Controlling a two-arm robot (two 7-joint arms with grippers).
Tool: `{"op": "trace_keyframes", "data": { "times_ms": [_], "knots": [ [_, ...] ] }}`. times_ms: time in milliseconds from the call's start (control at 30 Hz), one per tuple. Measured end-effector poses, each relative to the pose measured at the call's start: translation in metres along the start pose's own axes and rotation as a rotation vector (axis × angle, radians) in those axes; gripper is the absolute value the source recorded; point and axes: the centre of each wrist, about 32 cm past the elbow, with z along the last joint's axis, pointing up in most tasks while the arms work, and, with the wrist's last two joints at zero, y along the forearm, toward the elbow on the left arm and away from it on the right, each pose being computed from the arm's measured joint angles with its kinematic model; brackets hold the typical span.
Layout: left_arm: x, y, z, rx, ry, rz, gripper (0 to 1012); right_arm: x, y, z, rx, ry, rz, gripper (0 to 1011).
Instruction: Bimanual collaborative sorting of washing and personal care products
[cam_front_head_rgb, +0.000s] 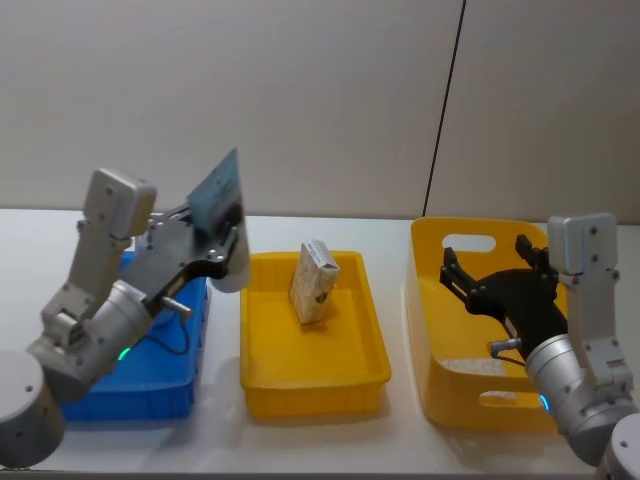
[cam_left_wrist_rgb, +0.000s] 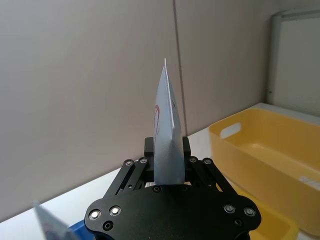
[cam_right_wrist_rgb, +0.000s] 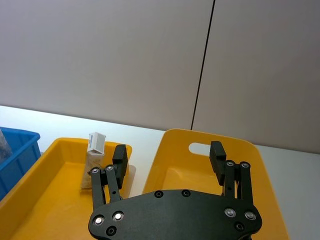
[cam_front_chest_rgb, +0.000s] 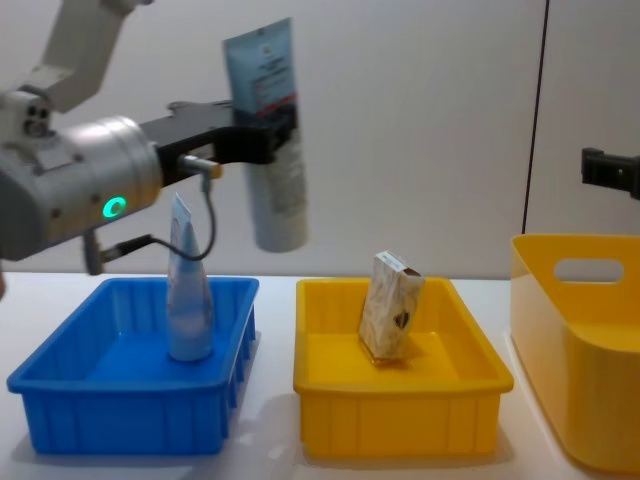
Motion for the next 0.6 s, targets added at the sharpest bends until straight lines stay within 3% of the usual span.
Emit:
{"op": "trace_keyframes", "data": {
  "times_ms": [333,600],
  "knots": [
    [-0.0208,-0.028,0.0045,-0.027,0.041,-0.118,242,0.0,0.0,0.0,0.0,0.0,0.0,1005],
    [-0.0306,-0.0403,0.0071,-0.035,0.057,-0.167,242,0.0,0.0,0.0,0.0,0.003,0.007,1005]
  ]
}}
